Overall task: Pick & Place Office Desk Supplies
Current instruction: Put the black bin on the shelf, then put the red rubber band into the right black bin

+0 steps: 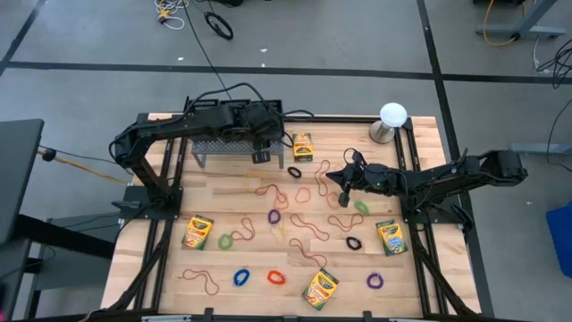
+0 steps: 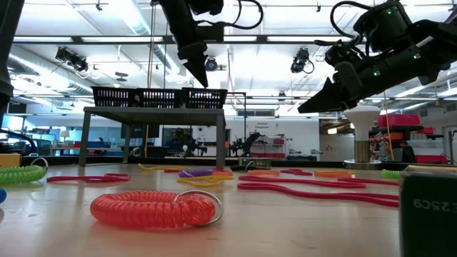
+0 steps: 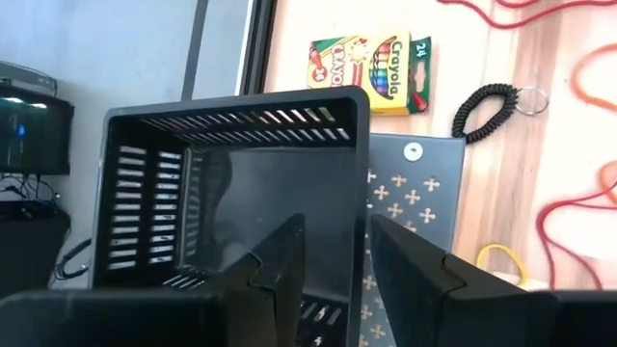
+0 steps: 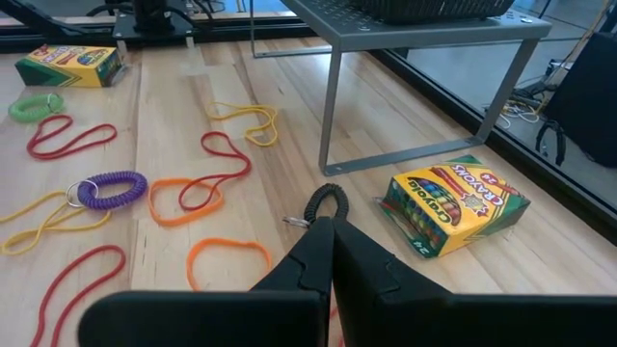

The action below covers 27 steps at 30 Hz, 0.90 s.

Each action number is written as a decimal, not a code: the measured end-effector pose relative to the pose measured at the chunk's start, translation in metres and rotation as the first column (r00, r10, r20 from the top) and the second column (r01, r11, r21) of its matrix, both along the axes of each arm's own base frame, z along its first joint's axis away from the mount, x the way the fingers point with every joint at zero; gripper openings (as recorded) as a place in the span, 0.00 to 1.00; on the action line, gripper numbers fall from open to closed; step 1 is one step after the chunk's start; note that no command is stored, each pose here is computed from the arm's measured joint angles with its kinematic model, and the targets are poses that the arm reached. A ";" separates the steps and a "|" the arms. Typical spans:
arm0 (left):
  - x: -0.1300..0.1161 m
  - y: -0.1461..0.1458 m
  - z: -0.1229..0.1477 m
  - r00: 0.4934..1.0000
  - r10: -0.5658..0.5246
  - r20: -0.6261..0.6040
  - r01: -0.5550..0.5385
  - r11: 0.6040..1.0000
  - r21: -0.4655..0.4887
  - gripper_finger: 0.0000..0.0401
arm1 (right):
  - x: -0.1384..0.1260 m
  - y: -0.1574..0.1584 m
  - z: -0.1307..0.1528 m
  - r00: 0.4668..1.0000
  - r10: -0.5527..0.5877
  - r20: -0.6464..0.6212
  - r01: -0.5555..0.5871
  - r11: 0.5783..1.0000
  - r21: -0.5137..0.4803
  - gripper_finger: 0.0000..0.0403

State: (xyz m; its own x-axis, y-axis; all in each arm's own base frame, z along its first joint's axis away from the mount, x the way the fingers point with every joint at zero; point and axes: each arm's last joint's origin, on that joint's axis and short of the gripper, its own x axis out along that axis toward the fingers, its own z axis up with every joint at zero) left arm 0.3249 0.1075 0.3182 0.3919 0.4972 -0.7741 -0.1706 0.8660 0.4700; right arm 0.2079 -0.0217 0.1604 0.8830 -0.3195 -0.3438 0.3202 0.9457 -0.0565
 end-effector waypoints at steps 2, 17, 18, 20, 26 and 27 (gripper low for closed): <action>0.000 0.000 0.000 1.000 -0.007 -0.011 0.007 1.000 0.015 0.31 | 0.000 0.000 0.000 1.000 -0.001 0.001 0.001 1.000 0.003 0.03; -0.042 -0.007 0.043 0.965 -0.044 0.258 0.053 0.998 -0.029 0.14 | 0.001 0.009 0.000 0.999 0.046 -0.003 -0.046 0.999 -0.008 0.03; -0.046 -0.002 0.039 0.963 -0.027 0.268 0.036 0.999 -0.031 0.11 | 0.001 0.009 0.000 0.999 0.046 -0.002 -0.046 0.999 -0.007 0.03; -0.057 0.008 0.028 0.963 0.020 0.268 -0.012 0.999 -0.030 0.05 | 0.001 0.009 0.000 0.999 0.046 -0.003 -0.046 0.999 -0.007 0.03; -0.080 0.029 0.006 0.917 0.096 0.386 -0.077 0.995 -0.065 0.02 | 0.001 0.009 0.000 0.999 0.037 0.006 -0.037 0.999 0.016 0.03; -0.082 0.026 0.005 0.901 0.063 0.429 -0.038 0.997 -0.066 0.02 | 0.001 0.009 0.000 0.999 0.029 0.013 -0.030 0.999 0.035 0.03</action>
State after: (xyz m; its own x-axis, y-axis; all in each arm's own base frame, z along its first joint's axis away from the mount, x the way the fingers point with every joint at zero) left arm 0.2429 0.1339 0.3229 0.6686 0.4872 -0.5618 -0.3899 0.8730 0.2930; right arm 0.2087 -0.0126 0.1605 0.8960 -0.2813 -0.3437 0.2927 0.9560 -0.0194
